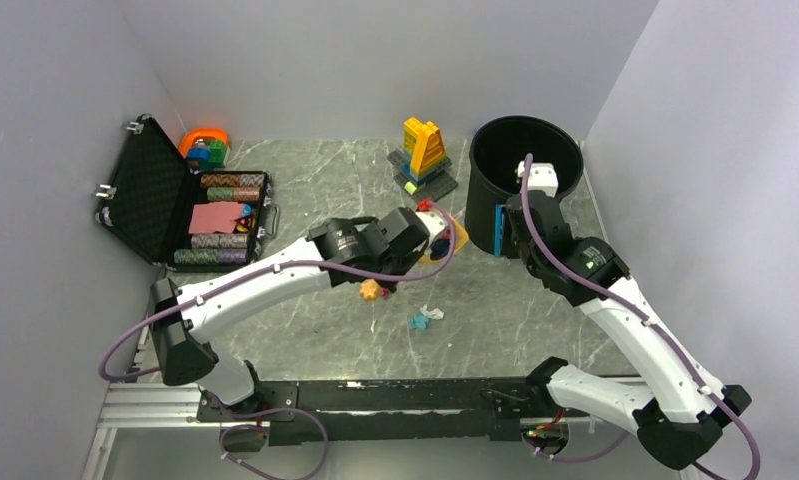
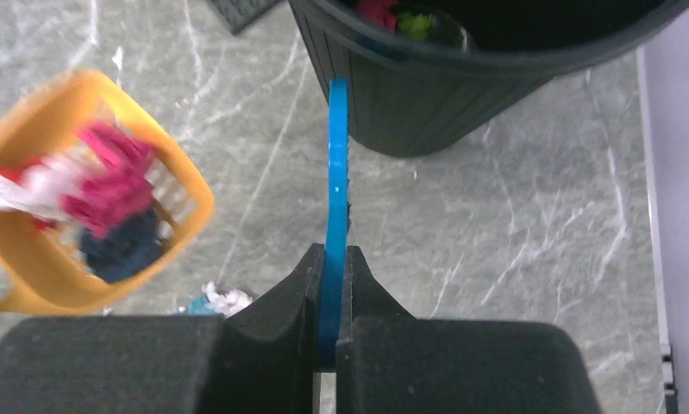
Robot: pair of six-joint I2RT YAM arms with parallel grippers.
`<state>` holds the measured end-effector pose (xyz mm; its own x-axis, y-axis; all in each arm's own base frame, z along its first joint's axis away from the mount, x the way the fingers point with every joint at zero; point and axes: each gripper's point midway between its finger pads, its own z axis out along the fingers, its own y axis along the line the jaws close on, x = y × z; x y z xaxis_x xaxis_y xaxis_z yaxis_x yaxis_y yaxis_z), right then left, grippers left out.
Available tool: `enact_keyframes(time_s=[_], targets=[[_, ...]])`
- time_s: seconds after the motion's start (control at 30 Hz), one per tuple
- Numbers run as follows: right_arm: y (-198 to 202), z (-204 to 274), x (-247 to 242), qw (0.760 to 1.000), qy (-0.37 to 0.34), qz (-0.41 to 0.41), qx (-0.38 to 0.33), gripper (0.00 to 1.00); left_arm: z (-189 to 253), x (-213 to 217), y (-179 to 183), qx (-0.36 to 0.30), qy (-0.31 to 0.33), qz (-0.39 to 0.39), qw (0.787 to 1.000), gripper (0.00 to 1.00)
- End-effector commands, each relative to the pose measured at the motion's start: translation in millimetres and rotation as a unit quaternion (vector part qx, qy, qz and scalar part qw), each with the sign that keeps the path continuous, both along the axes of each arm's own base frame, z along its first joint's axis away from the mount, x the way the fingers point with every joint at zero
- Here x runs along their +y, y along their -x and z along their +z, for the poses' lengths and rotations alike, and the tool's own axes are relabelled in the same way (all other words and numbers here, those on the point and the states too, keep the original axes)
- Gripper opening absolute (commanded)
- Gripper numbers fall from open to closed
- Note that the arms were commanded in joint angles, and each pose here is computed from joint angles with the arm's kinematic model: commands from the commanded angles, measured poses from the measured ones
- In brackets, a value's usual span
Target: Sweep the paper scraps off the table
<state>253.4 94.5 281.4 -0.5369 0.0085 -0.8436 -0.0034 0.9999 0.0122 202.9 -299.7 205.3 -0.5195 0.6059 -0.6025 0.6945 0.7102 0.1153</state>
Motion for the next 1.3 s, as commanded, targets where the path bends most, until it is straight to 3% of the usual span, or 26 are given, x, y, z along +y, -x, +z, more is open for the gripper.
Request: enact_keyframes(time_s=[0.0, 0.13, 0.27, 0.47, 0.57, 0.7, 0.93, 0.97, 1.07, 1.27], targets=[[13.3, -30.4, -4.6, 0.999, -0.036, -0.028, 0.017, 0.0, 32.3, -1.7, -9.1, -0.009, -0.003, -0.005, 1.0, 0.0], [28.1, -47.0, 10.7, 0.994, -0.106, 0.005, 0.013, 0.0, 52.4, -13.1, -17.5, -0.009, 0.008, -0.018, 1.0, 0.0], [40.8, -58.0, 14.6, 0.991, -0.132, 0.024, 0.019, 0.0, 70.2, -37.5, -29.7, -0.006, 0.032, -0.033, 0.999, 0.0], [45.8, -59.2, 0.1, 0.993, -0.119, 0.004, 0.01, 0.0, 125.6, -108.7, -46.6, -0.012, 0.146, -0.083, 0.986, 0.0], [47.2, -54.6, -0.3, 0.992, -0.127, 0.011, -0.006, 0.0, 130.3, -144.6, -54.9, 0.034, 0.226, -0.111, 0.967, 0.0], [50.9, -54.2, -2.7, 0.99, -0.139, 0.015, -0.024, 0.0, 139.7, -173.7, -75.1, 0.119, 0.339, -0.106, 0.927, 0.0], [52.4, -45.6, 4.4, 0.985, -0.158, 0.044, -0.051, 0.0, 170.3, -208.2, -103.8, 0.254, 0.498, -0.082, 0.825, 0.0], [51.8, -45.8, 4.5, 0.985, -0.156, 0.044, -0.05, 0.0, 168.7, -212.4, -103.2, 0.296, 0.512, -0.074, 0.803, 0.0], [51.3, -47.3, 5.0, 0.986, -0.154, 0.045, -0.047, 0.0, 165.3, -218.5, -110.0, 0.349, 0.543, -0.063, 0.762, 0.0], [52.0, -46.0, 4.1, 0.985, -0.155, 0.045, -0.053, 0.0, 156.0, -216.3, -107.4, 0.417, 0.568, -0.021, 0.709, 0.0]])
